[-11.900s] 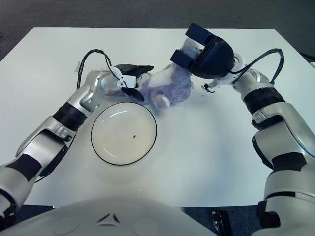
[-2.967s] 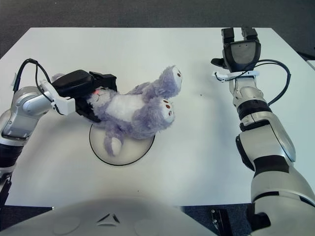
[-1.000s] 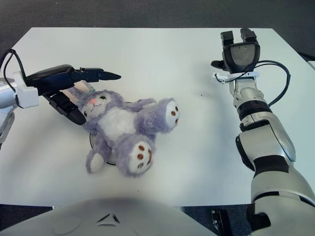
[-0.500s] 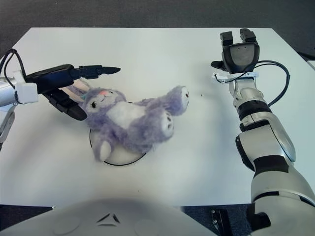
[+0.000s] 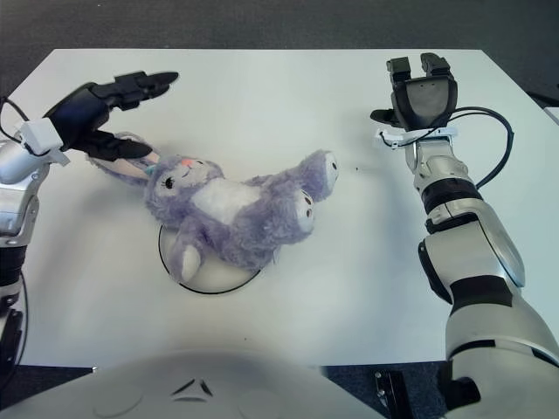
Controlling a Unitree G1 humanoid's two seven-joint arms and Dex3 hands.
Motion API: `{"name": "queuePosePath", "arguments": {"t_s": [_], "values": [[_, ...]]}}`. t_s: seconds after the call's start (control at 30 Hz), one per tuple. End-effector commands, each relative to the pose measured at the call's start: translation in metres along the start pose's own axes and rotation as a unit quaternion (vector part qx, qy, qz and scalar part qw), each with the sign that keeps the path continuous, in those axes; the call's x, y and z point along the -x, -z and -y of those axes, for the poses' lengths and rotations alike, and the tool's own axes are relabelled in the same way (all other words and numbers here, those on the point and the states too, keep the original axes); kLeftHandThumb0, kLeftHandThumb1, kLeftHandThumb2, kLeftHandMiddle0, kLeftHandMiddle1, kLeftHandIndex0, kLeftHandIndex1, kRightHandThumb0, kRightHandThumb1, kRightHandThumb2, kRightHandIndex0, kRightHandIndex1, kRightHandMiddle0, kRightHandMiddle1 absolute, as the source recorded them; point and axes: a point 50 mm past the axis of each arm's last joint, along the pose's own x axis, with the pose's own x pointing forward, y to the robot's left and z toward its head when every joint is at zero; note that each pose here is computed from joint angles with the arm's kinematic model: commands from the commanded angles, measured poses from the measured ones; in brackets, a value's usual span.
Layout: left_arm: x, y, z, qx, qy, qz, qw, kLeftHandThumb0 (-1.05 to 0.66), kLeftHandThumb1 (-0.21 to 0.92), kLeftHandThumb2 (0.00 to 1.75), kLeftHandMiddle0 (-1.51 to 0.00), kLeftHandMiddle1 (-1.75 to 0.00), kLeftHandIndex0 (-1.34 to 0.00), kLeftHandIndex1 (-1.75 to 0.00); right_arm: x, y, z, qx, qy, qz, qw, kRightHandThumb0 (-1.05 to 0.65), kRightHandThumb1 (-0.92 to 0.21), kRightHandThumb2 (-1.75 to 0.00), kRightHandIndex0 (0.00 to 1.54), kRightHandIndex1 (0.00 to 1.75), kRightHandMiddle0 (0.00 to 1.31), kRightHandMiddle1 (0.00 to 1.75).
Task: Put the doll into the plate.
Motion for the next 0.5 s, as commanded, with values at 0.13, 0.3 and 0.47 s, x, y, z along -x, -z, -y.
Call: {"name": "queuePosePath", "arguments": {"t_s": [0.13,0.3,0.47], "values": [[0.001,0.023,0.015,0.089,-0.139,-0.008,0.986,-0.03,0.91,0.09,-0.77,-0.98,-0.55,-1.18,0.0,-0.027,-0.001,-0.174,0.028,-0.019,0.984,-0.46,-0.92,-0.32,0.48,0.75,0.29,0.89],[-0.006,0.046,0.018,0.137,-0.163,0.001,0.977,-0.01,0.91,0.08,-0.75,-1.1,-0.58,-1.18,-0.002,-0.042,0.001,-0.337,0.031,-0.06,0.939,-0.43,-0.92,-0.32,0.46,0.97,0.31,1.05],[-0.01,0.058,0.023,0.164,-0.183,0.01,0.969,-0.01,0.92,0.12,-0.61,-1.36,-0.61,-1.09,-0.003,-0.046,0.003,-0.448,0.03,-0.084,0.889,-0.36,-0.92,-0.38,0.38,1.63,0.32,1.54]]}}
